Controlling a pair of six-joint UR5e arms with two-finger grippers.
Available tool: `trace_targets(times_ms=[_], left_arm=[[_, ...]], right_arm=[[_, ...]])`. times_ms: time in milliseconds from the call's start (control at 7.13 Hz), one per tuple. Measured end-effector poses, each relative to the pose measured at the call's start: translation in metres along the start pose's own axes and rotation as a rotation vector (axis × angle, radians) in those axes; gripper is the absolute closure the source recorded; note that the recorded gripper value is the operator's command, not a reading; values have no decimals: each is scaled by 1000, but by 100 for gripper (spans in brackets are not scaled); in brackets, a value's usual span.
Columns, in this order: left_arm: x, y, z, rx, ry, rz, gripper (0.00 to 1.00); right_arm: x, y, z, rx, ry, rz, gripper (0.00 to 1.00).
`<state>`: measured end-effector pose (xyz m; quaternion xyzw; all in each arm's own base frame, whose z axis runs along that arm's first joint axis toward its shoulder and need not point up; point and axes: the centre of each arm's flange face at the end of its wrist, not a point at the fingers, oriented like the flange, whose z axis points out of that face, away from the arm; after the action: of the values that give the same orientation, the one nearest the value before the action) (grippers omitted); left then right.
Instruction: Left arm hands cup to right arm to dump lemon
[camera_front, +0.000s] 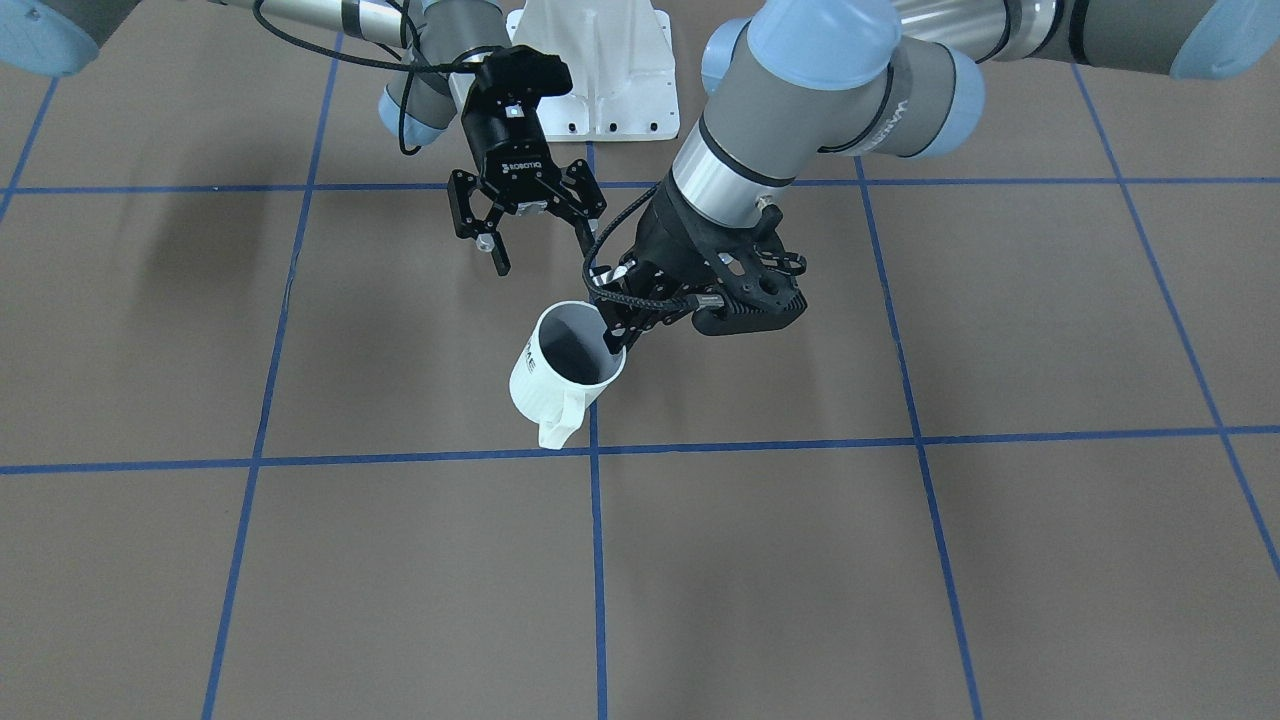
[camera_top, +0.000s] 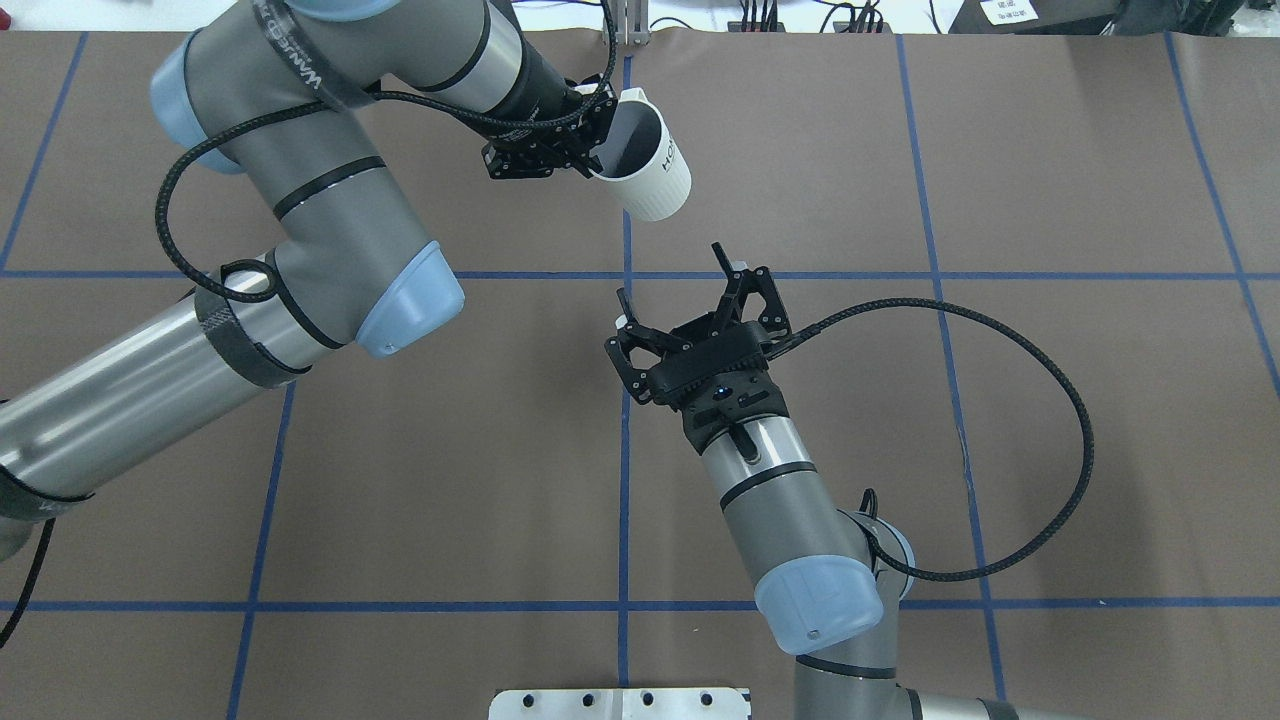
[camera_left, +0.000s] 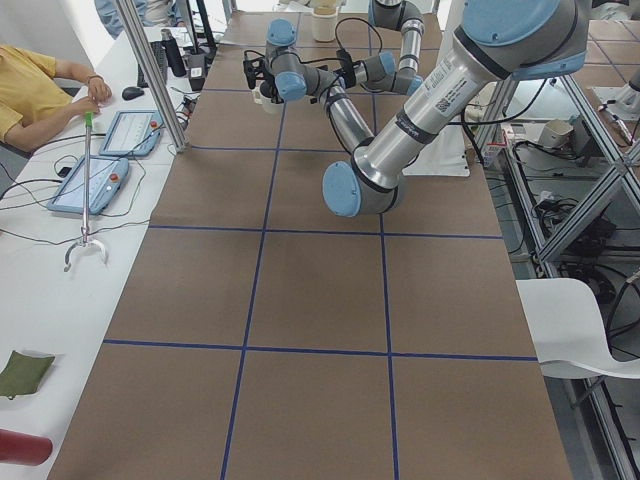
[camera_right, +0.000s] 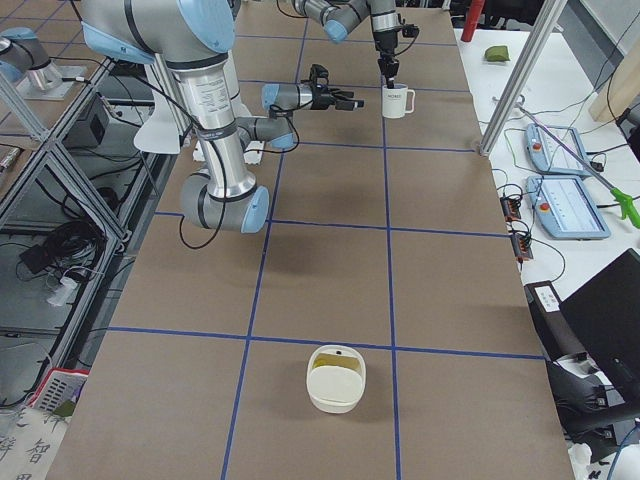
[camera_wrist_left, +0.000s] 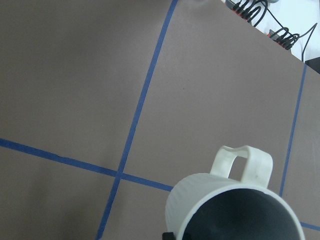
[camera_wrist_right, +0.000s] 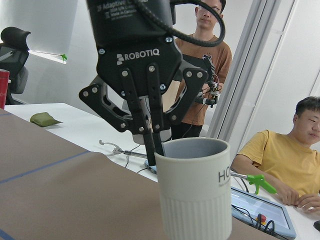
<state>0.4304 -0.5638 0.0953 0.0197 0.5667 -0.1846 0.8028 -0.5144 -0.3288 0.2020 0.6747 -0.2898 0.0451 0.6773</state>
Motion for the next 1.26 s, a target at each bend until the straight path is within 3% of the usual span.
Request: trace_targets(times_ms=[280, 561, 982, 1262], left_arm=[[-7, -16, -1, 20, -18, 48, 100], [-31, -43, 4, 39, -59, 89, 100], [-86, -76, 2, 54, -119, 141, 100], [-126, -83, -11, 47, -136, 145, 100]], right_arm=[[21, -16, 8, 23, 28, 30, 0], [43, -24, 30, 14, 86, -23, 0], [75, -31, 76, -75, 169, -76, 0], [115, -44, 111, -162, 183, -8, 0]])
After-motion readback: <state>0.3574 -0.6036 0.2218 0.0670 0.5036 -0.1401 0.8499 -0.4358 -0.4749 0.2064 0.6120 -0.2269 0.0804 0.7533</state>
